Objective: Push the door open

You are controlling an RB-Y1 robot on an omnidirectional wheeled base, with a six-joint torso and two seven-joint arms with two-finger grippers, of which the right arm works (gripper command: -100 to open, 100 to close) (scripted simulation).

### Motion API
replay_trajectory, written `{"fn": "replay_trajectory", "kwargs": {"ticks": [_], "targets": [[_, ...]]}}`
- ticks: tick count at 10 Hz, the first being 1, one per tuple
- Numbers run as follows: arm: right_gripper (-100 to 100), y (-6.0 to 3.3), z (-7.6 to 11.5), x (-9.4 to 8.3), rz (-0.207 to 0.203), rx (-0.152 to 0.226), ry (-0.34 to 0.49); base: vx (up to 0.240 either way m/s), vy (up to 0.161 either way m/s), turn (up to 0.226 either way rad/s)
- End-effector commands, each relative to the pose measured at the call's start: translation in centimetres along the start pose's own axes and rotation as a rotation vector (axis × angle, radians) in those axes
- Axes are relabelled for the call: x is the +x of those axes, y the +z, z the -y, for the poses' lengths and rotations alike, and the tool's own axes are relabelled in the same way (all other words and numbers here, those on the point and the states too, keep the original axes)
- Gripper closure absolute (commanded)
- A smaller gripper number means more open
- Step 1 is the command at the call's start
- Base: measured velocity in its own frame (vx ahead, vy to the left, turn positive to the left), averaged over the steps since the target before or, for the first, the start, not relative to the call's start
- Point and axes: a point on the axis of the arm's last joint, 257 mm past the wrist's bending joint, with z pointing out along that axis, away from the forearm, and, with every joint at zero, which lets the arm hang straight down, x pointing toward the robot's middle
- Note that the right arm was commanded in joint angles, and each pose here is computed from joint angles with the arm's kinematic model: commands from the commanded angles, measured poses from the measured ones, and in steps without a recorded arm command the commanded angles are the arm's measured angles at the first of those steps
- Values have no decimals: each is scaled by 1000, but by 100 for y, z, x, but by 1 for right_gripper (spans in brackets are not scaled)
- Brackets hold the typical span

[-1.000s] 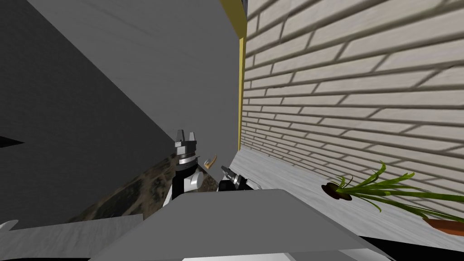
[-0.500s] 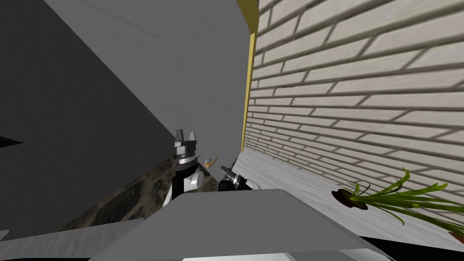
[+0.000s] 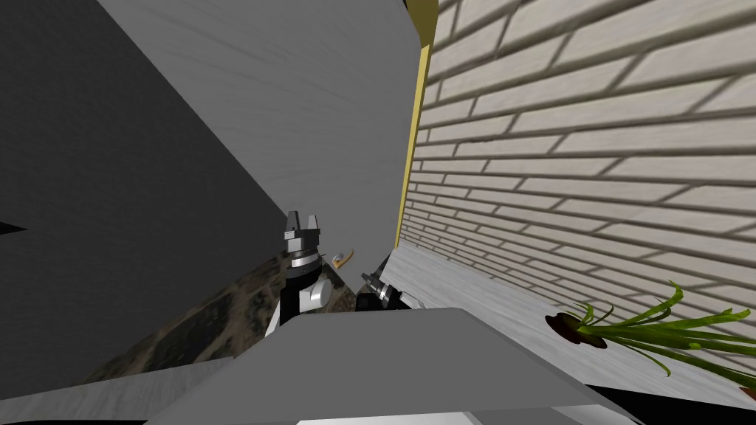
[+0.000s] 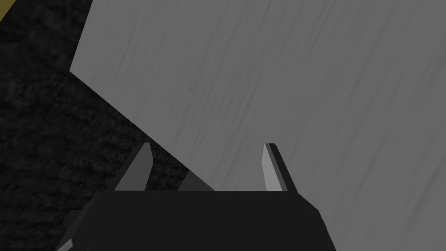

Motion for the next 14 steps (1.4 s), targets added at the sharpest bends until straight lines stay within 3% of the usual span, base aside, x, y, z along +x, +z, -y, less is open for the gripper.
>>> {"fn": "replay_trajectory", "kwargs": {"ticks": [1, 4, 5, 10, 11, 14], "targets": [[100, -2, 2, -1, 0, 0, 0, -13, -25, 1], [100, -2, 2, -1, 0, 0, 0, -4, -7, 0], [-100, 12, 5, -134, 39, 2, -4, -62, 63, -111], [-100, 44, 5, -494, 152, 7, -7, -96, 151, -97], [-100, 25, -1, -459, 139, 6, -7, -34, 62, -19], [-100, 15, 21, -514, 150, 12, -16, 112, 130, 27]]}}
